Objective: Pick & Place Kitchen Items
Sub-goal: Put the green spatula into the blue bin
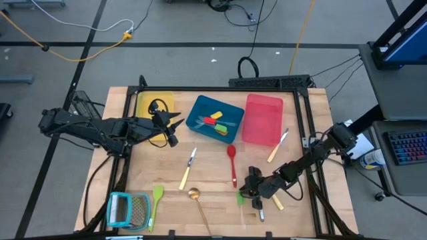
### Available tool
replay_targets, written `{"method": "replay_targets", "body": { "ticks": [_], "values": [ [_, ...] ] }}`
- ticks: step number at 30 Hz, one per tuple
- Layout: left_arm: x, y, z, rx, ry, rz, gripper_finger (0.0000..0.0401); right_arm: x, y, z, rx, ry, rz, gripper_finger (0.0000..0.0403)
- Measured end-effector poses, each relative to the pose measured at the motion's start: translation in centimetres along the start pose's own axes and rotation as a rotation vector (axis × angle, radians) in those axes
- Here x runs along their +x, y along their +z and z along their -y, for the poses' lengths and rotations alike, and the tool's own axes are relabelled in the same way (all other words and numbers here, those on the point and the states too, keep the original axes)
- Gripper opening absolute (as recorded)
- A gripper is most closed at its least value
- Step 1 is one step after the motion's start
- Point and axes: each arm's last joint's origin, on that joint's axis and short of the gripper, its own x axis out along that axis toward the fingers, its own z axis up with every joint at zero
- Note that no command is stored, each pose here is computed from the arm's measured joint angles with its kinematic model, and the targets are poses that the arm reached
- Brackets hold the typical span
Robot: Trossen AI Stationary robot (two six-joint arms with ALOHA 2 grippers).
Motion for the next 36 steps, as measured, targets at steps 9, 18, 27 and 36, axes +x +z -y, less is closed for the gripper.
{"method": "replay_targets", "body": {
  "ticks": [9,18,27,36],
  "values": [
    [0.0,0.0,0.0,0.000,0.000,0.000,0.0134,0.0,0.0,0.0,-0.010,-0.011,0.003,0.0002],
    [0.0,0.0,0.0,0.001,0.000,0.000,0.0134,-1.0,1.3,-0.8,-0.080,0.071,0.086,0.0001],
    [0.0,0.0,0.0,0.002,0.002,0.000,0.0134,-1.4,2.4,-1.3,-0.123,0.099,0.188,0.0008],
    [0.3,0.0,-0.4,-0.026,0.025,-0.003,0.0134,-1.5,2.8,-1.4,-0.313,0.168,0.204,0.0089]
  ]
}}
